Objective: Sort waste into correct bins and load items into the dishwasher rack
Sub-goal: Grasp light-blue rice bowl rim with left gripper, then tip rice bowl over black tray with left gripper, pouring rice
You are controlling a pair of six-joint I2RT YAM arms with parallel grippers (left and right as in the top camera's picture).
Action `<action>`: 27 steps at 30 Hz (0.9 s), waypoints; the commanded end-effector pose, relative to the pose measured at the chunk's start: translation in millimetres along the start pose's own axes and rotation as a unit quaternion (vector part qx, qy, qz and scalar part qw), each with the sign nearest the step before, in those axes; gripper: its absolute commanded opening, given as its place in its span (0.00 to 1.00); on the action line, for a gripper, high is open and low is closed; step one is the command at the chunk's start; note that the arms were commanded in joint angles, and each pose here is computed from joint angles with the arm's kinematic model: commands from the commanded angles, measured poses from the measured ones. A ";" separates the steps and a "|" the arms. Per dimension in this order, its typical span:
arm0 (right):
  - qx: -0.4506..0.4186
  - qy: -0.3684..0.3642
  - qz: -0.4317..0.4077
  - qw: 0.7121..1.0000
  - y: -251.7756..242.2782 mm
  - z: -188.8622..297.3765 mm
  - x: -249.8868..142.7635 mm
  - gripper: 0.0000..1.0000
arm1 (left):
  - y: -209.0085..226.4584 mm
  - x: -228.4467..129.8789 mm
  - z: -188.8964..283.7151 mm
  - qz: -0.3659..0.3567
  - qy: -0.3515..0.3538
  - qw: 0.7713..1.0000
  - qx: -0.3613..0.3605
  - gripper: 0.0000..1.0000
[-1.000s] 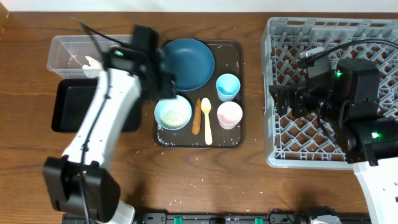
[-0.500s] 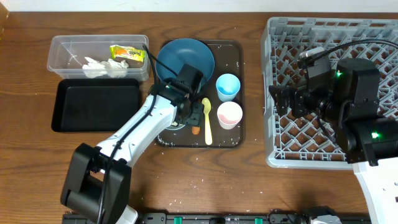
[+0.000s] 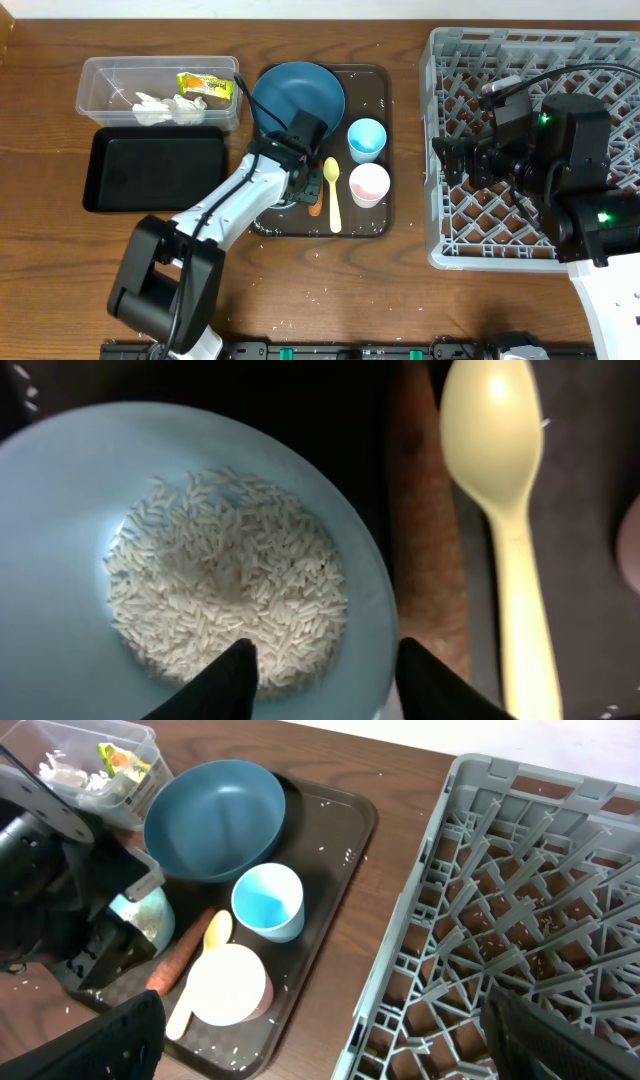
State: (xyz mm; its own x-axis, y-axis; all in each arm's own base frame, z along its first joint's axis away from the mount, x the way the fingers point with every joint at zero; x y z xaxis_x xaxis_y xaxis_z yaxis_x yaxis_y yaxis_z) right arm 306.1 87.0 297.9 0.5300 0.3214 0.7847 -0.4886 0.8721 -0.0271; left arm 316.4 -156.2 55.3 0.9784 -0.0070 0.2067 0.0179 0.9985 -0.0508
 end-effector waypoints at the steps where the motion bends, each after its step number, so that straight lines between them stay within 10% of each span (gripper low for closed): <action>1: -0.001 -0.006 0.001 1.000 -0.8 3.1 4.5 0.99 | 6.2 -7.5 -14.4 -0.005 0.018 1.000 0.020 0.41; 10: -0.001 -0.007 0.001 1.000 -1.0 3.1 5.0 0.99 | 6.7 -8.5 -15.3 0.016 0.022 0.999 0.022 0.06; 27: 0.002 -0.012 0.002 1.000 -0.3 3.2 7.0 0.99 | 28.5 34.2 101.9 0.149 -0.078 0.982 -0.085 0.06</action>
State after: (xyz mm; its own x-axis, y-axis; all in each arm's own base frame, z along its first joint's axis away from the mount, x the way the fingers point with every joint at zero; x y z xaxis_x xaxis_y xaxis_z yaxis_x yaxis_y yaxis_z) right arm 307.0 87.2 299.1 0.5248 0.3205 0.7886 -0.4889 0.8718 -0.0289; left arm 316.8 -131.0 113.0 0.9478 0.2193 0.2316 -0.1845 0.9692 -0.1629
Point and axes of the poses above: each gripper's point midway between its finger pads, its own z axis back along the fingers, its own y axis along the line the jaws close on, x = y × z, the point moved 2 cm from there along z, back along the fingers, and after that the axes turned 11 degrees about z, right-handed, at the moved point
